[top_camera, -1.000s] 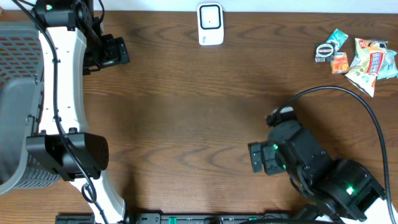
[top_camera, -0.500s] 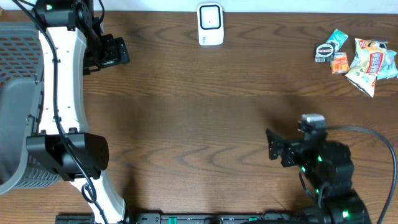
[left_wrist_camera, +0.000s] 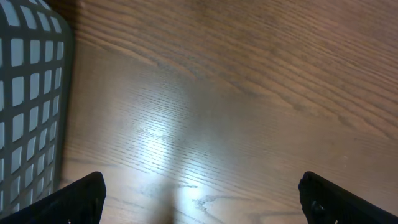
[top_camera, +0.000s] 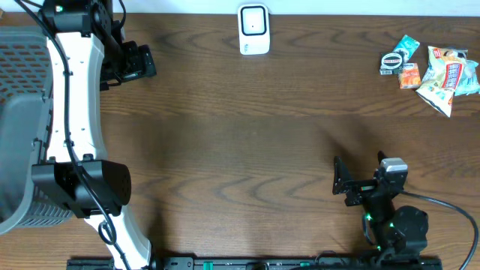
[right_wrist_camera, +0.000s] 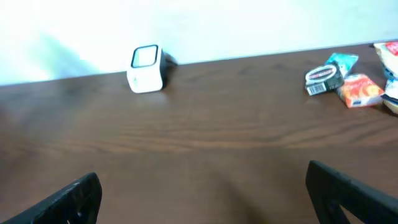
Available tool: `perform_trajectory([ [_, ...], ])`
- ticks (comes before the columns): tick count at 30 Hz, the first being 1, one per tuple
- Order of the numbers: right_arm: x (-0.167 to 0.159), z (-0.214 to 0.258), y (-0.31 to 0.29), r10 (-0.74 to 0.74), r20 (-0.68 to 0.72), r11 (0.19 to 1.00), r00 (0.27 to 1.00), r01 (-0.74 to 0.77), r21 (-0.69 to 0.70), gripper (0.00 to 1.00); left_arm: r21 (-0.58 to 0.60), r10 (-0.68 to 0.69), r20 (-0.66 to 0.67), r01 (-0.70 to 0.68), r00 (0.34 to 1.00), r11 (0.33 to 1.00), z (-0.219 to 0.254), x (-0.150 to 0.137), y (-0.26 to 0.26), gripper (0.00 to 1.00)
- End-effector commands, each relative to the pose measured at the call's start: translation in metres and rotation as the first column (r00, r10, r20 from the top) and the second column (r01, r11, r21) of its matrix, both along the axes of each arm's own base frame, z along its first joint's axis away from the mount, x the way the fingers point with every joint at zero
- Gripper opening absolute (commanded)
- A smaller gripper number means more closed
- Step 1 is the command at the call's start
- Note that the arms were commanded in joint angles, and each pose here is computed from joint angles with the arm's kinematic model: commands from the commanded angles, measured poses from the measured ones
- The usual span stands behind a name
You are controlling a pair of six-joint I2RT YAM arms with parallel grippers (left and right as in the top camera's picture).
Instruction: Scan the item barcode
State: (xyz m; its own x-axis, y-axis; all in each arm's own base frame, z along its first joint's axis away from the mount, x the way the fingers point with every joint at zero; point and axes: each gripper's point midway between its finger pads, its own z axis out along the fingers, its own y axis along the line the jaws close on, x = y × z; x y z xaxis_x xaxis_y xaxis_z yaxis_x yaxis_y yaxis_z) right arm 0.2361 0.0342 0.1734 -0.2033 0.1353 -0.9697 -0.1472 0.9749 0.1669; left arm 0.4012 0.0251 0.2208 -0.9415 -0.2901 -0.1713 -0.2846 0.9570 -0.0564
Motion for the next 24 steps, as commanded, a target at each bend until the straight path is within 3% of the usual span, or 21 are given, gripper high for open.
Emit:
perform_trajectory([
  [1,0.002,-0.007,-0.001,0.002,0.04,1.0,0.999,-0.002,-0.011,0.99,0.01,0.0,-0.006,0.0,1.0,1.0,-0.001,0.0,0.003,0.97],
  [7,0.008,-0.012,0.0,0.0,0.126,1.0,0.992,-0.001,0.004,0.99,0.01,0.0,-0.006,0.0,1.0,1.0,-0.001,0.0,0.003,0.98],
  [19,0.009,-0.014,-0.02,-0.078,0.118,0.997,0.99,0.078,0.003,0.99,0.01,0.0,-0.006,0.0,1.0,1.0,-0.001,0.0,0.003,0.98],
  [24,0.009,-0.014,-0.02,-0.063,0.129,0.994,0.99,0.074,-0.077,0.99,0.01,0.0,-0.006,0.0,1.0,1.0,-0.001,0.0,0.003,0.98],
])
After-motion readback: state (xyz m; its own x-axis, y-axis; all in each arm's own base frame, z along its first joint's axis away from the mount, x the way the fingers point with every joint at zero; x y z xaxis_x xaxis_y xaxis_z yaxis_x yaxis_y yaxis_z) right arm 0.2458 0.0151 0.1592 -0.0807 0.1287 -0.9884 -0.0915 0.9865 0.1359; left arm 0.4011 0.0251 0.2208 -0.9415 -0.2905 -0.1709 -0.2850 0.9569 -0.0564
